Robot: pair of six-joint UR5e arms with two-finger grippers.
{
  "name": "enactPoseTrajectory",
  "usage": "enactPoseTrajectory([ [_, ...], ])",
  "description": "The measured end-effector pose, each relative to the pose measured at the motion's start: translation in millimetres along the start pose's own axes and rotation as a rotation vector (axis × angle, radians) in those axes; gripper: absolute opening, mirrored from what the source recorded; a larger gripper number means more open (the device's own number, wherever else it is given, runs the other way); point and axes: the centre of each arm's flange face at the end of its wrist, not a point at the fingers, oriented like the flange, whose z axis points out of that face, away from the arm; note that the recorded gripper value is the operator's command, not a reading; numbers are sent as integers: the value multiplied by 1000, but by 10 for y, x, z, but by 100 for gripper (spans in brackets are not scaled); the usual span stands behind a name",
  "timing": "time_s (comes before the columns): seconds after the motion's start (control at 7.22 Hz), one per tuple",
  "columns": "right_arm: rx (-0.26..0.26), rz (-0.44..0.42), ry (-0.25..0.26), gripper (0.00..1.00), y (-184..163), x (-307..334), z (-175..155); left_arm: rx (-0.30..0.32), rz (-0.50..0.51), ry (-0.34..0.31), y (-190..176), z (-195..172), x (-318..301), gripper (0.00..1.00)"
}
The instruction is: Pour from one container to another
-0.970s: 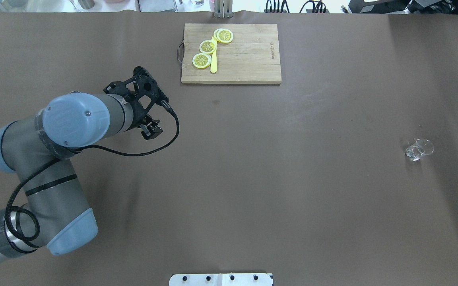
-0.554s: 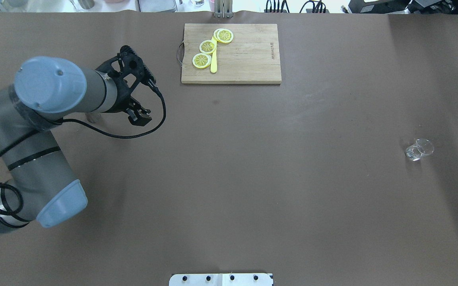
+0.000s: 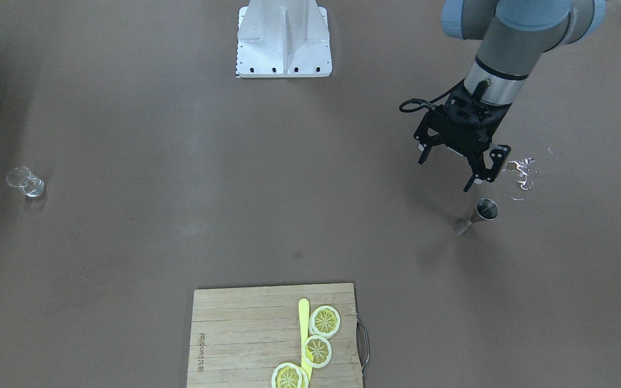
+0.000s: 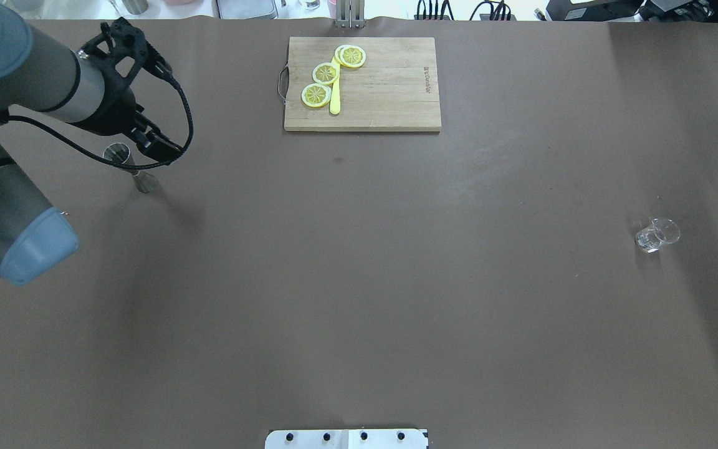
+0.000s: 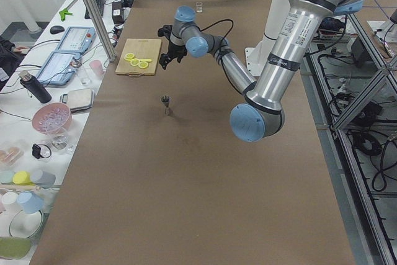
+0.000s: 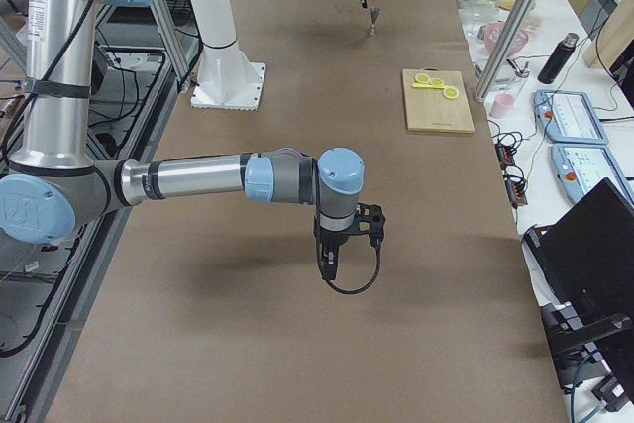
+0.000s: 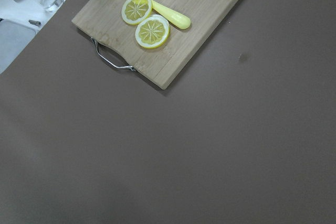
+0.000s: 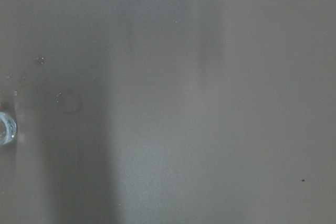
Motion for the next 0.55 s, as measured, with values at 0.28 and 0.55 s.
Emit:
enactPoseTrajectory([
  [0.28,0,1,-2,100,-4,-2,0,-53,-55,-32,442,-70,-655,97],
  [0.55,3,0,-4,100,-7,-11,-9,-92,-130,-65,943,-232,-1322,98],
])
